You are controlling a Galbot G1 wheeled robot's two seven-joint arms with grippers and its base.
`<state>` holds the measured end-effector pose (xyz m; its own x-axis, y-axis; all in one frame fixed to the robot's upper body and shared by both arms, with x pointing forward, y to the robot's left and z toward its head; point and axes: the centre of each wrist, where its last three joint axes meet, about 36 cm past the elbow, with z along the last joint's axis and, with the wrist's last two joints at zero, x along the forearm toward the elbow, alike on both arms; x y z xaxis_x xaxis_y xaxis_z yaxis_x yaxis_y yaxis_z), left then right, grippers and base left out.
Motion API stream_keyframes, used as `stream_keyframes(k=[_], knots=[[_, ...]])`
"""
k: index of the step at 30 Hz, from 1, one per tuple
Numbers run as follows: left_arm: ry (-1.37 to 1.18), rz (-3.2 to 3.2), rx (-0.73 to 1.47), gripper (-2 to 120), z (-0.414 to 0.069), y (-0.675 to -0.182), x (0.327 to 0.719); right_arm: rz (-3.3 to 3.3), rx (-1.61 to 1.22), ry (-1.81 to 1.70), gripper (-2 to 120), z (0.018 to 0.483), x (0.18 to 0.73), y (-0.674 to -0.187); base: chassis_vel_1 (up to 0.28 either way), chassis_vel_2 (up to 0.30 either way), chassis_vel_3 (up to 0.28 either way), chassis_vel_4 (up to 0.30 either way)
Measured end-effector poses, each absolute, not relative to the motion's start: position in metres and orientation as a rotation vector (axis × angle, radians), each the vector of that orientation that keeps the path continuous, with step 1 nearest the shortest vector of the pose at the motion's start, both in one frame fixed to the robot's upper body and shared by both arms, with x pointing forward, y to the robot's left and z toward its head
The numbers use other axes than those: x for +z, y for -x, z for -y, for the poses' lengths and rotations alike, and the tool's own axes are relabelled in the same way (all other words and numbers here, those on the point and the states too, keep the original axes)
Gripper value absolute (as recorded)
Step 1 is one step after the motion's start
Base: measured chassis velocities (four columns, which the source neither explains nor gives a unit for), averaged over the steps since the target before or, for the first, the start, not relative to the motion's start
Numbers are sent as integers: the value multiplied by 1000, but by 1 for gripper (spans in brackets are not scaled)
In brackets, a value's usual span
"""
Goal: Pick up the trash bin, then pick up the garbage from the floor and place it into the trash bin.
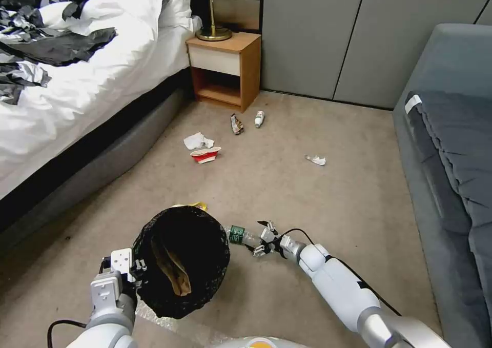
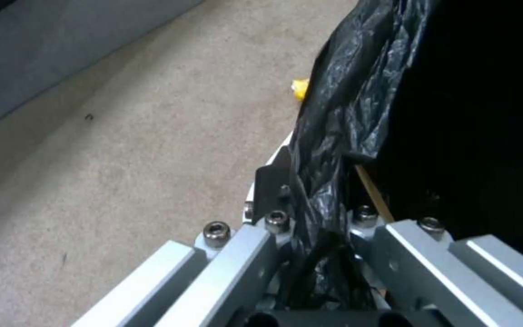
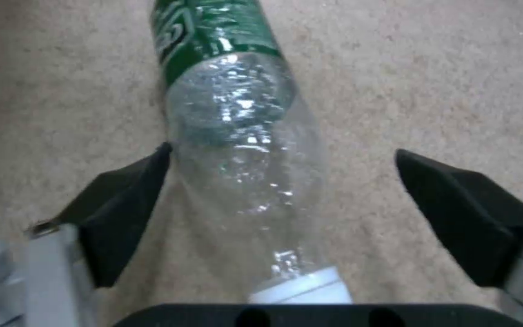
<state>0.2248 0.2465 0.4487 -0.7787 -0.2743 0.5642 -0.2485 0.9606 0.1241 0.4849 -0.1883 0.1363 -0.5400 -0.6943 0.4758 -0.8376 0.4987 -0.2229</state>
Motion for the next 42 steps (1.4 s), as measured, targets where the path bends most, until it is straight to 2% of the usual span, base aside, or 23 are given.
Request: stream_keyframes(k=[2, 3, 4, 6, 7, 9, 11, 12, 16, 18, 21, 28, 35, 41, 42], knots=[[-365, 2500, -57, 1, -246, -225, 448, 2421, 614, -1291, 78, 185, 135, -484, 0, 0, 0, 0], [-365, 2500, -57, 1, -246, -225, 448, 2421, 614, -1291, 78, 185, 135, -484, 0, 0, 0, 0], [-365, 2499, -58, 1, -245, -225, 448, 2421, 606, -1295, 70, 183, 134, -483, 0, 0, 0, 0], [-364, 2498, -58, 1, -245, -224, 448, 2420, 604, -1296, 68, 182, 133, -482, 0, 0, 0, 0], [-365, 2495, -60, 1, -246, -223, 448, 2417, 596, -1302, 59, 178, 131, -481, 0, 0, 0, 0], [-366, 2494, -62, 1, -246, -223, 448, 2416, 593, -1308, 51, 176, 131, -480, 0, 0, 0, 0], [-366, 2493, -62, 1, -246, -222, 448, 2414, 590, -1310, 47, 175, 130, -479, 0, 0, 0, 0], [-366, 2493, -62, 1, -247, -222, 447, 2412, 587, -1312, 40, 174, 129, -478, 0, 0, 0, 0], [-365, 2493, -62, 1, -247, -222, 447, 2411, 584, -1313, 34, 174, 127, -476, 0, 0, 0, 0], [-363, 2494, -61, 1, -246, -222, 447, 2410, 581, -1313, 27, 175, 126, -473, 0, 0, 0, 0], [-363, 2496, -61, 1, -246, -223, 448, 2412, 581, -1313, 22, 176, 126, -472, 0, 0, 0, 0], [-360, 2500, -62, 1, -247, -223, 448, 2449, 569, -1305, 21, 179, 128, -473, 0, 0, 0, 0], [-360, 2504, -67, 1, -249, -225, 448, 2695, 442, -1236, 21, 170, 153, -474, 0, 0, 0, 0], [-358, 2499, -70, 1, -250, -226, 446, 2913, 280, -1188, 21, 154, 208, -464, 0, 0, 0, 0], [-358, 2497, -71, 1, -251, -226, 445, 2971, 225, -1190, 21, 148, 230, -461, 0, 0, 0, 0]])
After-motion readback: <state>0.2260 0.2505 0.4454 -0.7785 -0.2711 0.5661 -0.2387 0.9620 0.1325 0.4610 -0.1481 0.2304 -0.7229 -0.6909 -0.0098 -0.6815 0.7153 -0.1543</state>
